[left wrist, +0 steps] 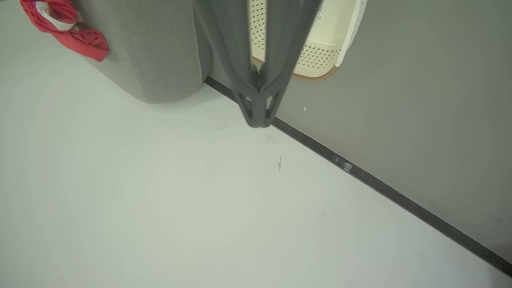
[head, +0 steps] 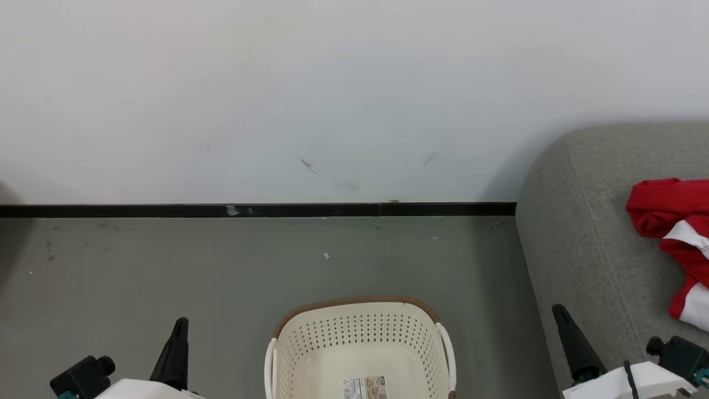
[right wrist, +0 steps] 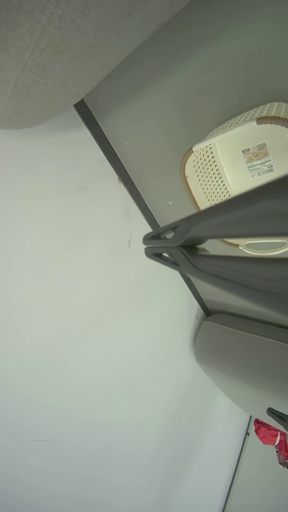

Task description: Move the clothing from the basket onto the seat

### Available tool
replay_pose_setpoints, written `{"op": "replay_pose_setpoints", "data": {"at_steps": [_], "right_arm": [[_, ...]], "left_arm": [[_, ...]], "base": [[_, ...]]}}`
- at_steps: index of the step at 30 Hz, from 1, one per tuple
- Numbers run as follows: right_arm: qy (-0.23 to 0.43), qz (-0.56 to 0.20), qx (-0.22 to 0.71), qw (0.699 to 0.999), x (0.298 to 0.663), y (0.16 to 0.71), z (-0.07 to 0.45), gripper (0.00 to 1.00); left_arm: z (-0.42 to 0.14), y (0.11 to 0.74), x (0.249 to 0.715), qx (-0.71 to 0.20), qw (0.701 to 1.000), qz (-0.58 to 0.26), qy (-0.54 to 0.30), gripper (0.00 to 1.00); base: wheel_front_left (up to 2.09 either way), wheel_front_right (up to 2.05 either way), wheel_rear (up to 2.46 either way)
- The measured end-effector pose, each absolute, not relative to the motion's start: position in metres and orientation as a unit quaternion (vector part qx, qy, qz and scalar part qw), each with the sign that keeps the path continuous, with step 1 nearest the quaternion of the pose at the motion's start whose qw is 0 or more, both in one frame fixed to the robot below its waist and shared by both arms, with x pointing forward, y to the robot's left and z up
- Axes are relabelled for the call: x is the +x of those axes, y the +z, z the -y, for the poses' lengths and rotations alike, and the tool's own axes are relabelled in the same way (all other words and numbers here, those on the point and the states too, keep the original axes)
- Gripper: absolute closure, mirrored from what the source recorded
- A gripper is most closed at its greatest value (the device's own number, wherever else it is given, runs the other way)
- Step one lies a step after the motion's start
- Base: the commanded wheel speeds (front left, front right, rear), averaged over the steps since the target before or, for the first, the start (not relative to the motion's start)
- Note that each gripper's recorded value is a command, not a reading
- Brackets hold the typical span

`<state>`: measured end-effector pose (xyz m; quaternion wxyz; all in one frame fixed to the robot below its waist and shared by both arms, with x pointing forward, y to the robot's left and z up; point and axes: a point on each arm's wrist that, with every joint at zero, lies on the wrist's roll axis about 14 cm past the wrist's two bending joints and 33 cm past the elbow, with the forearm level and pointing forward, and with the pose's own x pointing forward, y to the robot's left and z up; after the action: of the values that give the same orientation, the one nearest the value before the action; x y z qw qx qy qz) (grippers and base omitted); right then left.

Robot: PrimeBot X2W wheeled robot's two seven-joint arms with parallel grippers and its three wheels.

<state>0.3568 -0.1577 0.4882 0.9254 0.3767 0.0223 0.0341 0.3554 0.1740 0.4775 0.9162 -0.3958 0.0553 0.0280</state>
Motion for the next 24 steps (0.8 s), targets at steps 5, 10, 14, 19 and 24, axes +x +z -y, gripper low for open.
{"op": "replay_pose_setpoints", "data": {"at_steps": [5, 10, 14, 19, 24], "right_arm": [[0.027, -0.024, 0.408, 0.912, 0.359, 0.488, 0.162, 1.00], [0.015, -0.027, 0.438, 0.899, 0.360, 0.486, 0.168, 1.00], [0.008, -0.030, 0.462, 0.886, 0.361, 0.484, 0.171, 1.00], [0.004, -0.027, 0.492, 0.870, 0.364, 0.487, 0.174, 1.00], [-0.004, -0.030, 0.528, 0.849, 0.366, 0.485, 0.178, 1.00]], "left_arm": [[-0.175, 0.477, 0.356, -0.426, 0.902, -0.059, 0.031, 1.00], [-0.176, 0.475, 0.357, -0.455, 0.887, -0.063, 0.034, 1.00], [-0.177, 0.475, 0.358, -0.476, 0.876, -0.065, 0.035, 1.00], [-0.178, 0.476, 0.361, -0.504, 0.861, -0.064, 0.036, 1.00], [-0.179, 0.478, 0.363, -0.536, 0.841, -0.063, 0.035, 1.00]], "base": [[0.00, 0.00, 0.00], [0.00, 0.00, 0.00], [0.00, 0.00, 0.00], [0.00, 0.00, 0.00], [0.00, 0.00, 0.00]]}}
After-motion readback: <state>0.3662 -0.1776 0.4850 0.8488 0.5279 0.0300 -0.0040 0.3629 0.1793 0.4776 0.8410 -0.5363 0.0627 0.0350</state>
